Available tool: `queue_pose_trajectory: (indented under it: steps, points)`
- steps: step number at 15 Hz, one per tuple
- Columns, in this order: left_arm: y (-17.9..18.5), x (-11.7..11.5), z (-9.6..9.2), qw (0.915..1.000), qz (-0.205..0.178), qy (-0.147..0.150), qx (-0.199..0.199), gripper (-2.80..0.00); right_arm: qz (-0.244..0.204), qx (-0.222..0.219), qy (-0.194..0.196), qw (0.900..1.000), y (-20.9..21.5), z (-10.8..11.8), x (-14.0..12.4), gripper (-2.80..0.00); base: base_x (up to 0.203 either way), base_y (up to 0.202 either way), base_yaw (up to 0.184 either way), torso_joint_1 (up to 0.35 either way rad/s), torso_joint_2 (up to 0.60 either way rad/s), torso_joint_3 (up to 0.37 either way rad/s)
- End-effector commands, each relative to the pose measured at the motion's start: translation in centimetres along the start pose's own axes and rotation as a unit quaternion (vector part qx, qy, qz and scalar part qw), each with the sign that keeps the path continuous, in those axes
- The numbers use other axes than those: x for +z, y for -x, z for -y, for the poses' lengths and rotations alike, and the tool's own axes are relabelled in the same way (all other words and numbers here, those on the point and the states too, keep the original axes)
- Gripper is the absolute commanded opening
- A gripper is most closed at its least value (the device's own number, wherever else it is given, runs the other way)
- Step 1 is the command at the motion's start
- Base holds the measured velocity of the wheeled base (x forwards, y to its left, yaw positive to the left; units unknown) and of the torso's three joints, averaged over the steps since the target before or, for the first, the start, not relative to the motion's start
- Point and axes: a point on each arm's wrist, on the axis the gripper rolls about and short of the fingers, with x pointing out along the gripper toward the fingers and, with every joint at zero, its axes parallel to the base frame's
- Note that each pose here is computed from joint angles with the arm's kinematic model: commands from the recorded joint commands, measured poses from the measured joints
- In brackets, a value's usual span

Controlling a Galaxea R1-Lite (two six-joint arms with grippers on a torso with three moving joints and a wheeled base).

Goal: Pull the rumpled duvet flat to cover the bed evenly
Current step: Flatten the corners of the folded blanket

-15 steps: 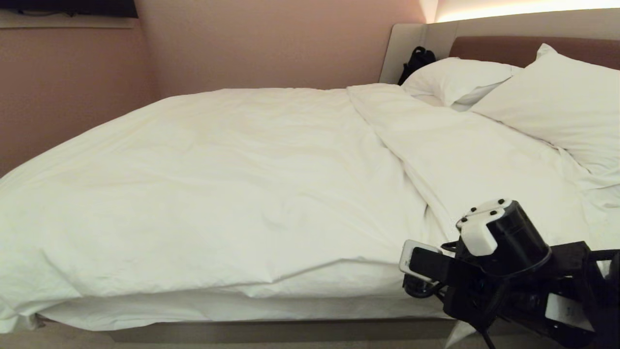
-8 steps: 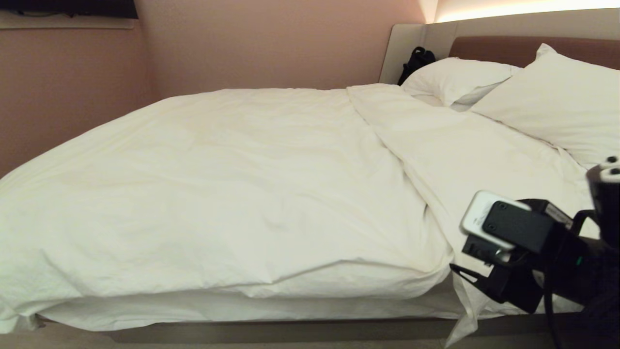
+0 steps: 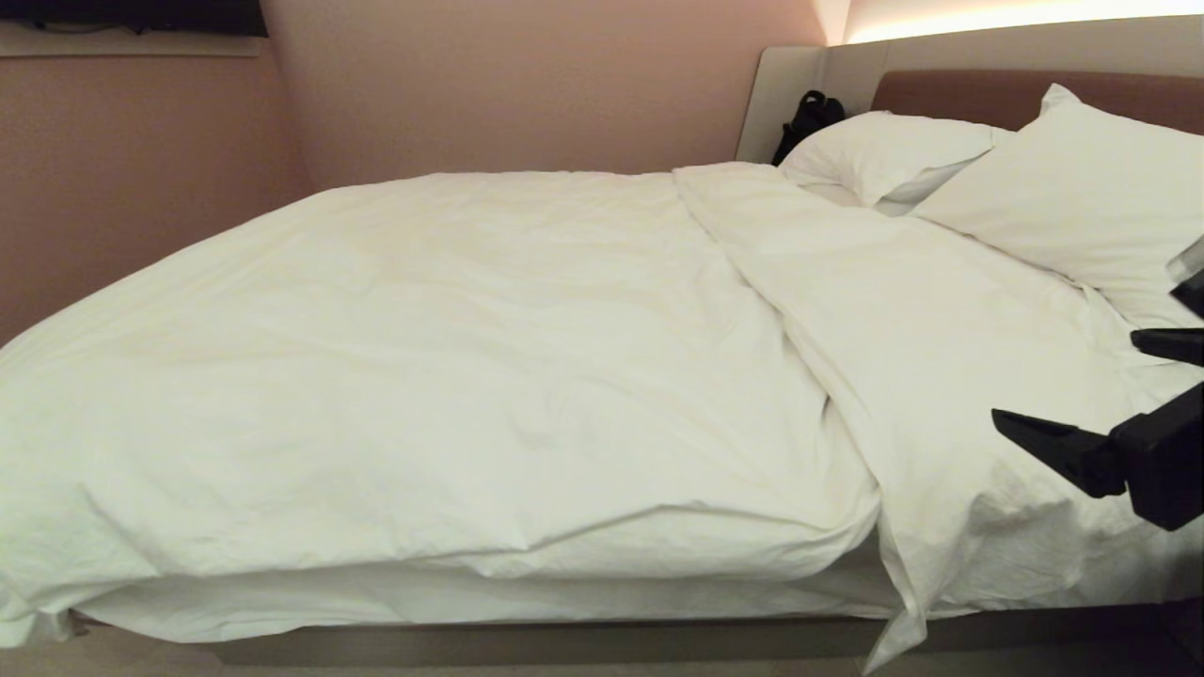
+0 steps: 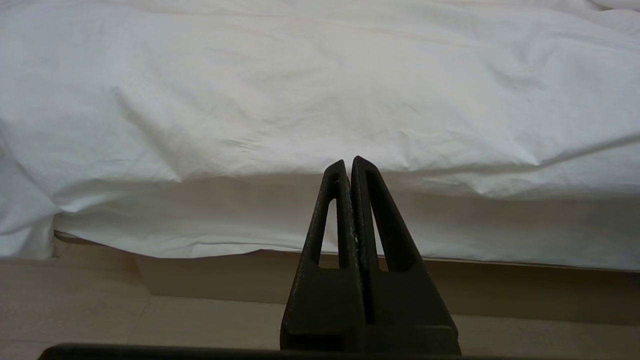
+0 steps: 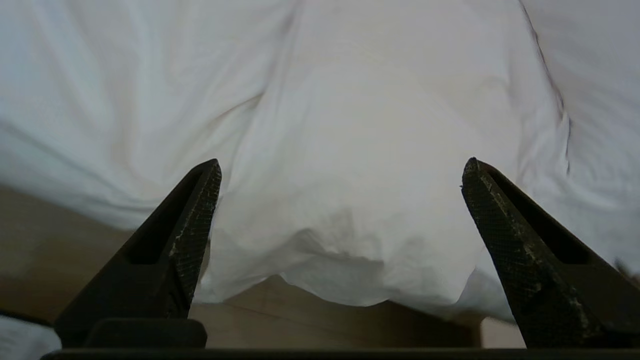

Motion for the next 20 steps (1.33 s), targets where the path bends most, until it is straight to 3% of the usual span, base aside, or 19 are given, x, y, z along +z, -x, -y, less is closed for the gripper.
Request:
queue_pose_trajectory:
  steps: [1,2,4,7,10,12,14,20]
  points:
    - [0.0,0.0,0.0,1.0000,-0.001,0.000,0.000,-2.80,0.011,-0.028,-0.223,0.974,1.1,1.2,-0.3,0.00,0.000,0.000,0.000,0.000,0.00,0.000]
    - [0.0,0.0,0.0,1.0000,0.000,0.000,0.000,-2.80,0.000,-0.042,-0.244,0.969,1.3,1.7,-0.8,-2.80,0.000,0.000,0.000,0.000,0.00,0.000]
    - [0.0,0.0,0.0,1.0000,0.000,0.000,0.000,-2.80,-0.050,-0.083,-0.290,0.952,1.4,2.6,-2.3,-2.80,0.000,0.000,0.000,0.000,0.00,0.000]
    - [0.0,0.0,0.0,1.0000,-0.001,0.000,0.000,-2.80,-0.116,-0.139,-0.371,0.911,0.9,4.4,-4.5,-2.80,0.000,0.000,0.000,0.000,0.00,0.000]
    - [0.0,0.0,0.0,1.0000,-0.001,0.000,0.000,-2.80,-0.163,-0.134,-0.448,0.869,0.2,6.7,-6.8,-2.80,0.000,0.000,0.000,0.000,0.00,0.000]
    - [0.0,0.0,0.0,1.0000,-0.001,0.000,0.000,-2.80,-0.180,-0.127,-0.480,0.849,-0.3,8.1,-8.8,-2.80,0.000,0.000,0.000,0.000,0.00,0.000]
    - [0.0,0.0,0.0,1.0000,0.000,0.000,0.000,-2.80,-0.173,-0.143,-0.492,0.841,-1.0,9.5,-11.0,-2.80,0.000,0.000,0.000,0.000,0.00,0.000]
    - [0.0,0.0,0.0,1.0000,0.000,0.000,0.000,-2.80,-0.144,-0.116,-0.501,0.845,-1.6,13.6,-16.5,-2.80,0.000,0.000,0.000,0.000,0.00,0.000]
